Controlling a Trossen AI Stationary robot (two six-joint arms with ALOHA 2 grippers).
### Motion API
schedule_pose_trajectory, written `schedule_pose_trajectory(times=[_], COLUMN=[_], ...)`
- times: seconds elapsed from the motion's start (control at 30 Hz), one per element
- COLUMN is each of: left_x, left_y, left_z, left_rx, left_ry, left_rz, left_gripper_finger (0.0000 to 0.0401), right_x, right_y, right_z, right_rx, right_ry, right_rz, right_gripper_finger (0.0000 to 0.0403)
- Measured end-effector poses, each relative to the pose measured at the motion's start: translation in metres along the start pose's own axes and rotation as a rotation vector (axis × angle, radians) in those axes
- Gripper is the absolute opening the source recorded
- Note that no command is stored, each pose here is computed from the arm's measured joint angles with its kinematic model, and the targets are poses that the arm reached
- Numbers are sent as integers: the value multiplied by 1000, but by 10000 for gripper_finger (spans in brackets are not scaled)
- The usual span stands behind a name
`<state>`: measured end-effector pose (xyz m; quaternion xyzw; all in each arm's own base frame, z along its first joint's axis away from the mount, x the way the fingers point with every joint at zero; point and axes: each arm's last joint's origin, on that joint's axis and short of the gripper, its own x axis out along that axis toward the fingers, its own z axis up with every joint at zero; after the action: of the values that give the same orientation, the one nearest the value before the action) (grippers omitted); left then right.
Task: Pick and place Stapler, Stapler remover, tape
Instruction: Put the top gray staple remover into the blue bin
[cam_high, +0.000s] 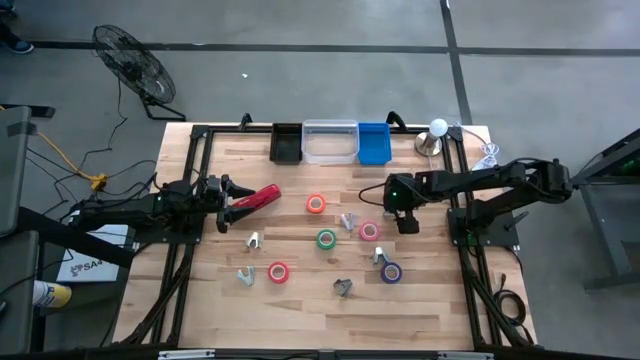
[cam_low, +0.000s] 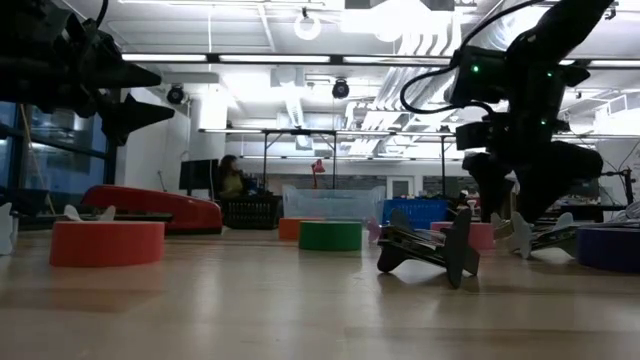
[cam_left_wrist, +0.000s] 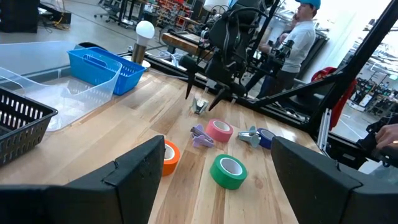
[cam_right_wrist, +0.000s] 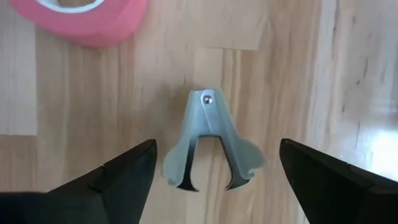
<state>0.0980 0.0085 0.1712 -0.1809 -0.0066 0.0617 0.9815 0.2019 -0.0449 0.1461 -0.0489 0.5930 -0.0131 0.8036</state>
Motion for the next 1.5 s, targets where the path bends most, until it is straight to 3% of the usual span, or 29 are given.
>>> schedule_pose_trajectory(times=[0.53,1.07,1.5], left_x=[0,0,0], left_y=[0,0,0], left_z=[0,0,0], left_rx=[0,0,0], left_ry=[0,0,0], left_rz=[0,0,0], left_gripper_finger=[291,291,291], right_x=[4,0,-22], right_y=[2,0,-17], right_z=[-6,0,18], right_rx=[0,0,106], right_ry=[6,-12,23], right_rz=[16,11,-134], right_gripper_finger=[252,92,101])
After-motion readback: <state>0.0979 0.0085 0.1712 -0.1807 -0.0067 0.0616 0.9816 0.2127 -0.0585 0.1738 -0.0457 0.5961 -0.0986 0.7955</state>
